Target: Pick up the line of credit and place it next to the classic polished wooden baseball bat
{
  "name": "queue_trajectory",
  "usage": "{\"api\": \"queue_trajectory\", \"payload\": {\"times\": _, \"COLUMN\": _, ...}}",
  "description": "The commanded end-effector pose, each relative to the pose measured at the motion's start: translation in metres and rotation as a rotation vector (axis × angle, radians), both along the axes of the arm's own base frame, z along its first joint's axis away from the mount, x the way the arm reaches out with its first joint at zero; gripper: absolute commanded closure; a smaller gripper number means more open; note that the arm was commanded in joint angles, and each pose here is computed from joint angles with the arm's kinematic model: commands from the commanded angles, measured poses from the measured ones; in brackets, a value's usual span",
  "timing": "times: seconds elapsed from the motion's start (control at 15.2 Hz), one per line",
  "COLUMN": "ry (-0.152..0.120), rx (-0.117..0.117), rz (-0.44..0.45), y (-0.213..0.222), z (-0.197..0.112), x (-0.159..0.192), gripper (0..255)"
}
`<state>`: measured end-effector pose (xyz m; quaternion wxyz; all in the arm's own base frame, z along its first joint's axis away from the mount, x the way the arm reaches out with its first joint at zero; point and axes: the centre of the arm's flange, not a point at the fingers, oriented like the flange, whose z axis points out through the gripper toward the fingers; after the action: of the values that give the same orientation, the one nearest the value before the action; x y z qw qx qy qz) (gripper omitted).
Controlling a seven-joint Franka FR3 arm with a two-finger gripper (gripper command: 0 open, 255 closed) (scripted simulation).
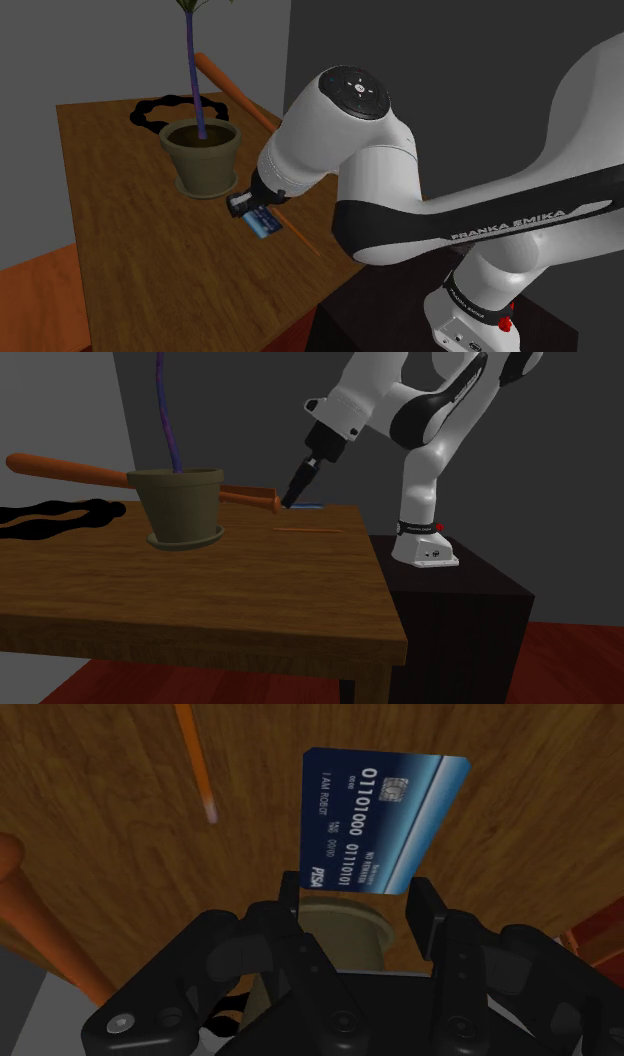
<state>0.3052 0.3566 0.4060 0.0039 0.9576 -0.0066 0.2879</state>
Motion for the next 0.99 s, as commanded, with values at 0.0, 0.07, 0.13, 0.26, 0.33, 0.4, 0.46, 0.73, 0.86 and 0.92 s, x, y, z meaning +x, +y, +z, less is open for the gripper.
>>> {"api": "queue_trajectory", "payload": {"times": 0.0, "ry": 0.0, "rx": 0.0, "rz": 0.0, "y": 0.0, "z": 0.012, "x": 0.0, "gripper": 255}}
{"api": "queue_trajectory", "payload": {"times": 0.07, "ry": 0.0, "rx": 0.0, "rz": 0.0, "y": 0.0, "z": 0.017, "x": 0.0, "gripper": 255}}
{"api": "queue_trajectory", "payload": {"times": 0.13, "ry": 0.0, "rx": 0.0, "rz": 0.0, "y": 0.0, "z": 0.022, "x": 0.0, "gripper": 255}}
{"api": "queue_trajectory", "payload": {"times": 0.26, "ry": 0.0, "rx": 0.0, "rz": 0.0, "y": 0.0, "z": 0.033, "x": 0.0, "gripper": 255}}
{"api": "queue_trajectory", "payload": {"times": 0.33, "ry": 0.0, "rx": 0.0, "rz": 0.0, "y": 0.0, "z": 0.038, "x": 0.0, "gripper": 255}}
{"api": "queue_trajectory", "payload": {"times": 0.4, "ry": 0.0, "rx": 0.0, "rz": 0.0, "y": 0.0, "z": 0.043, "x": 0.0, "gripper": 255}}
{"api": "queue_trajectory", "payload": {"times": 0.46, "ry": 0.0, "rx": 0.0, "rz": 0.0, "y": 0.0, "z": 0.048, "x": 0.0, "gripper": 255}}
{"api": "queue_trajectory", "payload": {"times": 0.73, "ry": 0.0, "rx": 0.0, "rz": 0.0, "y": 0.0, "z": 0.07, "x": 0.0, "gripper": 255}}
{"api": "queue_trajectory", "payload": {"times": 0.86, "ry": 0.0, "rx": 0.0, "rz": 0.0, "y": 0.0, "z": 0.08, "x": 0.0, "gripper": 255}}
{"api": "queue_trajectory", "payload": {"times": 0.92, "ry": 0.0, "rx": 0.0, "rz": 0.0, "y": 0.0, "z": 0.085, "x": 0.0, "gripper": 255}}
